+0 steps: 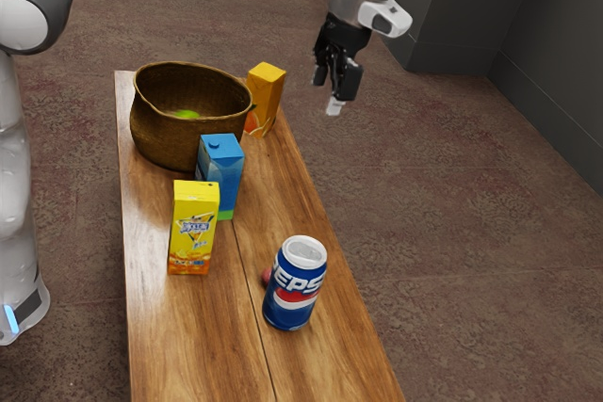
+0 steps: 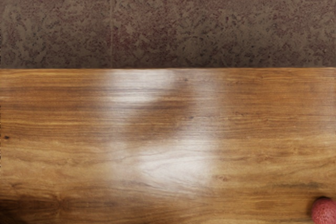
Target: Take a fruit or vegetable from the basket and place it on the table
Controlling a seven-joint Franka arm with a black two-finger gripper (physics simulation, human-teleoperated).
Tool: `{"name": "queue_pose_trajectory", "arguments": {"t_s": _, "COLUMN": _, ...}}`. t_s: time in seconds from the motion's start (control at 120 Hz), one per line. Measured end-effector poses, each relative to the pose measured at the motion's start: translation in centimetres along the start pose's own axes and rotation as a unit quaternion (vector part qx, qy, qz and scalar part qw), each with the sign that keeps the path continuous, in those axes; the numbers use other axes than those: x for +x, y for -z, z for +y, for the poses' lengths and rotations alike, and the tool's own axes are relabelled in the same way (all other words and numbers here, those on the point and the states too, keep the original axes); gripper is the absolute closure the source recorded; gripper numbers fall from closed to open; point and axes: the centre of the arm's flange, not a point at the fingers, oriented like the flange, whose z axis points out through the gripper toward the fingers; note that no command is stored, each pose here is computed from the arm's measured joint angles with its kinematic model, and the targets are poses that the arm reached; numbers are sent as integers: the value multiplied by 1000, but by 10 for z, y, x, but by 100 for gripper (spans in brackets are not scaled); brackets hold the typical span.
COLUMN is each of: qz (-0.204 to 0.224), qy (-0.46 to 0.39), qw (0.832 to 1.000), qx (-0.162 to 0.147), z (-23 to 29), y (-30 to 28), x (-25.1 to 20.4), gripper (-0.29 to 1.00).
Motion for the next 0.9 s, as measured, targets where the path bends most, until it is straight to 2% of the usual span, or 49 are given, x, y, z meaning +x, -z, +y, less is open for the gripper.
{"name": "queue_pose_trajectory", "arguments": {"t_s": 0.2, "qz": 30, "qy": 11, "qw": 999, "qx": -3, "z": -7, "y": 6, "x": 6, "gripper": 0}}
{"name": "queue_pose_trajectory", "arguments": {"t_s": 0.325, "qz": 72, "qy": 25, "qw": 997, "qx": -2, "z": -20, "y": 39, "x": 5, "gripper": 0}}
{"name": "queue_pose_trajectory", "arguments": {"t_s": 0.467, "qz": 68, "qy": 88, "qw": 994, "qx": 5, "z": -88, "y": 29, "x": 13, "gripper": 0}}
{"name": "queue_pose_trajectory", "arguments": {"t_s": 0.625, "qz": 66, "qy": 170, "qw": 983, "qx": 10, "z": -173, "y": 27, "x": -3, "gripper": 0}}
{"name": "queue_pose_trajectory", "arguments": {"t_s": 0.817, "qz": 47, "qy": 265, "qw": 963, "qx": 7, "z": -269, "y": 8, "x": -43, "gripper": 0}}
{"name": "queue_pose_trajectory", "arguments": {"t_s": 0.867, "qz": 36, "qy": 278, "qw": 960, "qx": -4, "z": -278, "y": -6, "x": -70, "gripper": 0}}
{"name": "queue_pose_trajectory", "arguments": {"t_s": 0.9, "qz": 33, "qy": 270, "qw": 962, "qx": -12, "z": -265, "y": -14, "x": -82, "gripper": 0}}
